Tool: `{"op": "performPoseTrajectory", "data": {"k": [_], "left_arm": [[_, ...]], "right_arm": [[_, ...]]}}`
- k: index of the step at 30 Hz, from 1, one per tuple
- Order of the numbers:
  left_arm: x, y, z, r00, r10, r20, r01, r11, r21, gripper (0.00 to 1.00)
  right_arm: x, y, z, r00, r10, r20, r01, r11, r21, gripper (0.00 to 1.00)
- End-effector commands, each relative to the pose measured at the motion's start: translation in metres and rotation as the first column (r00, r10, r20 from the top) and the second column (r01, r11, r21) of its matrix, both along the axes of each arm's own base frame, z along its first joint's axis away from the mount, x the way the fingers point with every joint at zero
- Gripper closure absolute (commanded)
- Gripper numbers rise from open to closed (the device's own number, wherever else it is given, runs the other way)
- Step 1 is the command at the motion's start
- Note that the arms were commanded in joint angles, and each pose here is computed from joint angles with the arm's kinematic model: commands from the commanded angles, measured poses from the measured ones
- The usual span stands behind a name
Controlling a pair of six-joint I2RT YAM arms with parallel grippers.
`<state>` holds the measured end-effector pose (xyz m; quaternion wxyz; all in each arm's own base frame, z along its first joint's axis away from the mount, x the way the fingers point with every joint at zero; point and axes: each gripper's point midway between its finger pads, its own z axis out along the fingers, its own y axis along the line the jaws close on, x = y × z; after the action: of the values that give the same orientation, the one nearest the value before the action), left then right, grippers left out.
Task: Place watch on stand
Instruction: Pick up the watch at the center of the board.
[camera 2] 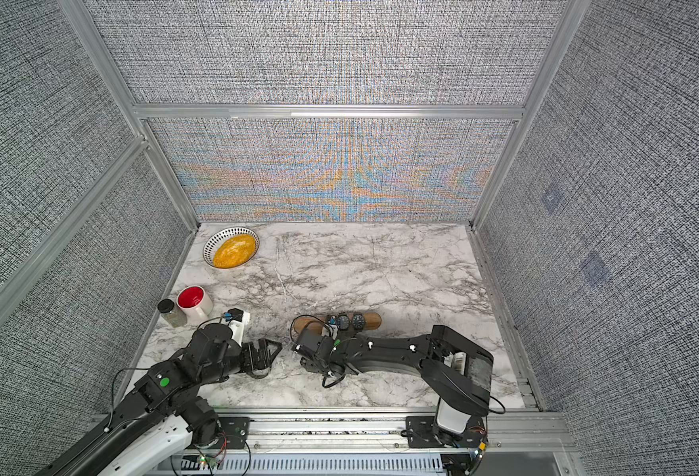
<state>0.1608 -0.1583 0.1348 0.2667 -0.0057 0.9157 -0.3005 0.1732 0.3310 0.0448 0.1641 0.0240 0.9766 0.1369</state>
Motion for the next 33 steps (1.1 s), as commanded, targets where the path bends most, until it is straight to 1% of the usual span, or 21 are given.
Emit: {"op": "performPoseTrajectory", "data": {"k": [1,9,14,16,18,20,25,30,33], "left_arm": [[-0.001,0.0,-0.002,1.0,-0.002,-0.007,0.002,1.0,-0.001,0.01],[0.002,-0.004,-0.007,1.0,0.011,-0.025,-0.012,1.0,-0.016,0.01],[0.003,-0.007,-0.009,0.999,-0.003,-0.034,0.003,1.0,-0.007,0.01],[0.002,-0.009,-0.008,0.999,-0.014,-0.036,0.014,1.0,-0.01,0.01],[0.002,-0.012,-0.008,0.999,-0.028,-0.037,0.027,0.999,-0.017,0.01],[0.002,-0.014,-0.005,0.999,-0.038,-0.032,0.037,0.999,-0.027,0.01],[0.002,-0.021,0.004,0.997,-0.07,-0.014,0.069,0.996,-0.056,0.01],[0.002,-0.048,0.025,0.983,-0.183,0.024,0.184,0.972,-0.148,0.02],[0.003,-0.062,0.035,0.971,-0.238,0.02,0.238,0.956,-0.173,0.03]], "right_arm": [[0.001,-0.01,-0.006,1.0,-0.003,0.011,0.004,0.998,-0.06,0.67],[0.003,-0.006,-0.02,1.0,0.017,0.013,-0.016,0.997,-0.075,0.8],[0.003,-0.009,-0.026,1.0,0.016,0.011,-0.015,0.996,-0.087,0.85],[0.004,-0.009,-0.025,1.0,0.016,0.016,-0.015,0.996,-0.087,0.9],[0.005,-0.01,-0.023,1.0,0.022,0.022,-0.02,0.996,-0.089,0.99],[0.006,-0.011,-0.019,0.999,0.026,0.028,-0.024,0.995,-0.093,1.0],[0.009,-0.019,0.008,0.997,0.041,0.068,-0.034,0.994,-0.103,1.0],[0.021,-0.026,0.058,0.988,0.074,0.139,-0.068,0.997,-0.044,1.0],[0.03,-0.03,0.088,0.977,0.1,0.187,-0.098,0.995,-0.019,1.0]]}}
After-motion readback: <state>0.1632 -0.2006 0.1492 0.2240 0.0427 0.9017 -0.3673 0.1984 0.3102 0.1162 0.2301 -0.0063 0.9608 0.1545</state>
